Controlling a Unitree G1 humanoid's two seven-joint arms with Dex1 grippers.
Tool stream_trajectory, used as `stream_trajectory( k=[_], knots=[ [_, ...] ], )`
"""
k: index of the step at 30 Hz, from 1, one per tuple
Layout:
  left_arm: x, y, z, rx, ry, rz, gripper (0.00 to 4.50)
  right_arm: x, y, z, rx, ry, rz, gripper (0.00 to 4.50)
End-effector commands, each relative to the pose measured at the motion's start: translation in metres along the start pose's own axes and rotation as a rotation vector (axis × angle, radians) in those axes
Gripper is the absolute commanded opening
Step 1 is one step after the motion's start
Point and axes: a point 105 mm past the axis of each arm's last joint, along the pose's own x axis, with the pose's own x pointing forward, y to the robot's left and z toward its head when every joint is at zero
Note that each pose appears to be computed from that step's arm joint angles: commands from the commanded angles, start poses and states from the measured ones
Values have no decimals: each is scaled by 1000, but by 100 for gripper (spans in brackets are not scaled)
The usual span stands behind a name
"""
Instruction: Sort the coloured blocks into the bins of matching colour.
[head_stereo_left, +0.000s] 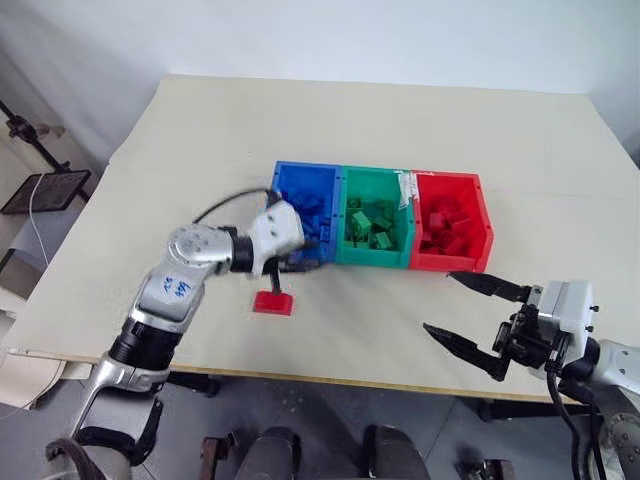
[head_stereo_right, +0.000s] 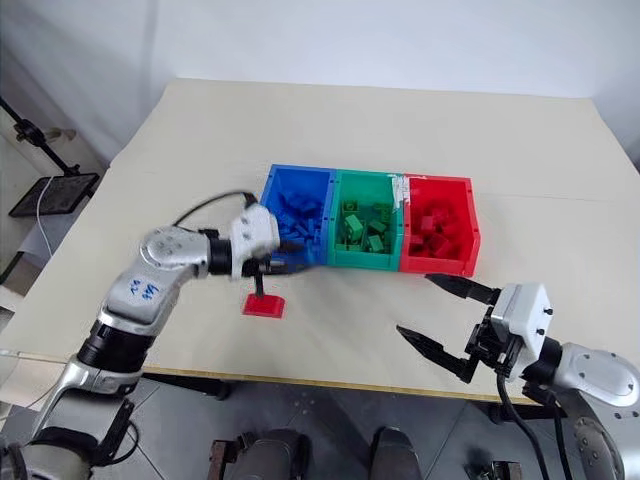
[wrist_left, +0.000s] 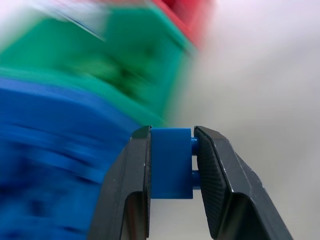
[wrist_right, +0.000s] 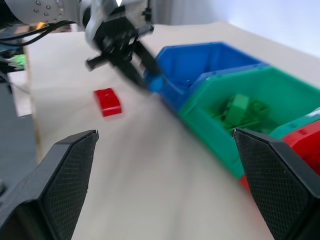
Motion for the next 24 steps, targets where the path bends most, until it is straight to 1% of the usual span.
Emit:
stream_trajectory(
  k=[1,3,6,9,10,12,15,16,17,21,24],
  knots=[
    [2,24,12,6,-47,114,93,-2,-4,10,-58,-13,-21,450],
    [6,28,14,6,-60,123,93,-2,-5,11,-56,-13,-22,450],
    [14,43,4,-47,-38,211,93,-1,-7,10,-59,-4,-24,450],
    [14,50,2,-93,-48,256,200,-1,-7,10,-62,-1,-25,450],
    [11,48,0,-103,-42,248,219,-2,-8,10,-62,0,-25,450],
    [3,46,-3,-96,-45,245,275,-2,-9,9,-63,3,-26,450],
    [-17,46,-5,-38,-81,261,359,-2,-10,7,-66,11,-15,450],
    [-26,47,-8,-28,-85,274,397,-2,-10,7,-67,12,-8,450],
    [-36,47,-11,-20,-90,271,419,-1,-11,6,-68,14,3,450],
    [-80,42,-40,-10,21,235,419,3,-10,4,-72,26,62,450],
    [-111,35,-46,-4,38,180,419,6,-9,2,-76,36,110,450]
  ],
)
